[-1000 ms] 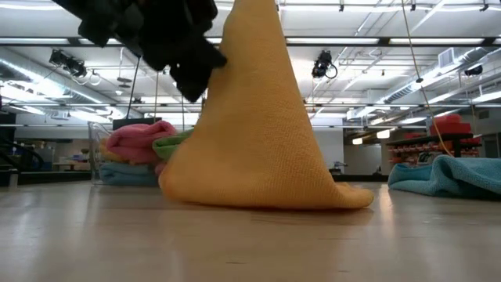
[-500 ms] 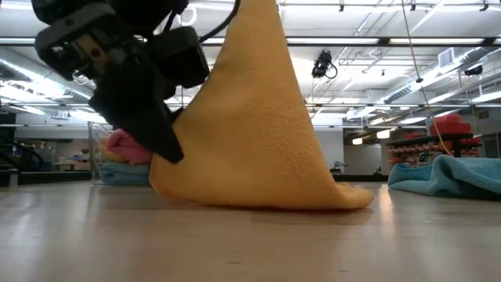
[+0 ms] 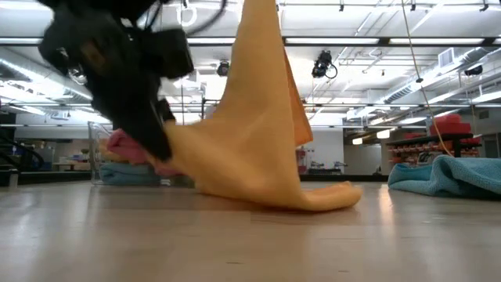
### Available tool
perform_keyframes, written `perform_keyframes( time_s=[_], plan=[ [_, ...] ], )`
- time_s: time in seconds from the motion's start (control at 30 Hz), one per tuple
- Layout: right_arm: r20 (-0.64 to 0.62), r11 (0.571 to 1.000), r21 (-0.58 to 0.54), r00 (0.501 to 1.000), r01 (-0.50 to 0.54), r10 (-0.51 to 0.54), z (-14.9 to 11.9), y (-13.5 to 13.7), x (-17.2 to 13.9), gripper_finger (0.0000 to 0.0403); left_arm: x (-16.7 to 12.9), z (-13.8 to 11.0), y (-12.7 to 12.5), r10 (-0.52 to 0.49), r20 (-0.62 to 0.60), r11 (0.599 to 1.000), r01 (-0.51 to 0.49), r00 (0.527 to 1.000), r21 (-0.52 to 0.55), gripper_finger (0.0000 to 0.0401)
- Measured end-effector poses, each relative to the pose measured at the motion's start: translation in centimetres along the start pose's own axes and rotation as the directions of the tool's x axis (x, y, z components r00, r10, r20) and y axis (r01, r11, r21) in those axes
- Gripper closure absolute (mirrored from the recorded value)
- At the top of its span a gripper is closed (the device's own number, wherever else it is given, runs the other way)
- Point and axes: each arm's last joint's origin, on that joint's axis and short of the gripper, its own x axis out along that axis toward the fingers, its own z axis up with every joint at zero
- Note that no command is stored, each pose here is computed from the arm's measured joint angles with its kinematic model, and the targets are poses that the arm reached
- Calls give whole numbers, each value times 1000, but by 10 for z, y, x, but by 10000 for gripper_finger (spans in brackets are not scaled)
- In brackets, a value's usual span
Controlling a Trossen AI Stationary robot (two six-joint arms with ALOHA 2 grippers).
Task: Fold microfiber towels
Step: Fold the orange microfiber towel
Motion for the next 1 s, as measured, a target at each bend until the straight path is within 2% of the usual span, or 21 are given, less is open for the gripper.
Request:
perform_keyframes(
  time_s=[0.27,0.37,0.57,0.73,0.87,1.0],
  plan=[
    [-57,1000,20,998,-14,15,4,2,-25,399,-79,9,-13,-35,105,999,33,994,25,394],
    [-130,998,56,991,-27,34,-4,3,-23,399,-108,10,-15,-58,178,998,53,982,33,395],
    [-251,984,179,966,-14,59,-17,14,-22,399,-158,8,-20,-168,320,985,174,932,12,395],
    [-240,974,200,959,-103,151,-16,43,-33,399,-179,8,-26,-253,398,962,272,882,8,393],
    [-243,946,262,935,-193,258,-17,64,-39,399,-186,11,-39,-377,396,917,397,837,33,392],
    [-250,921,261,901,-290,355,-19,82,-47,399,-198,15,-52,-440,394,889,454,807,61,394]
  ],
)
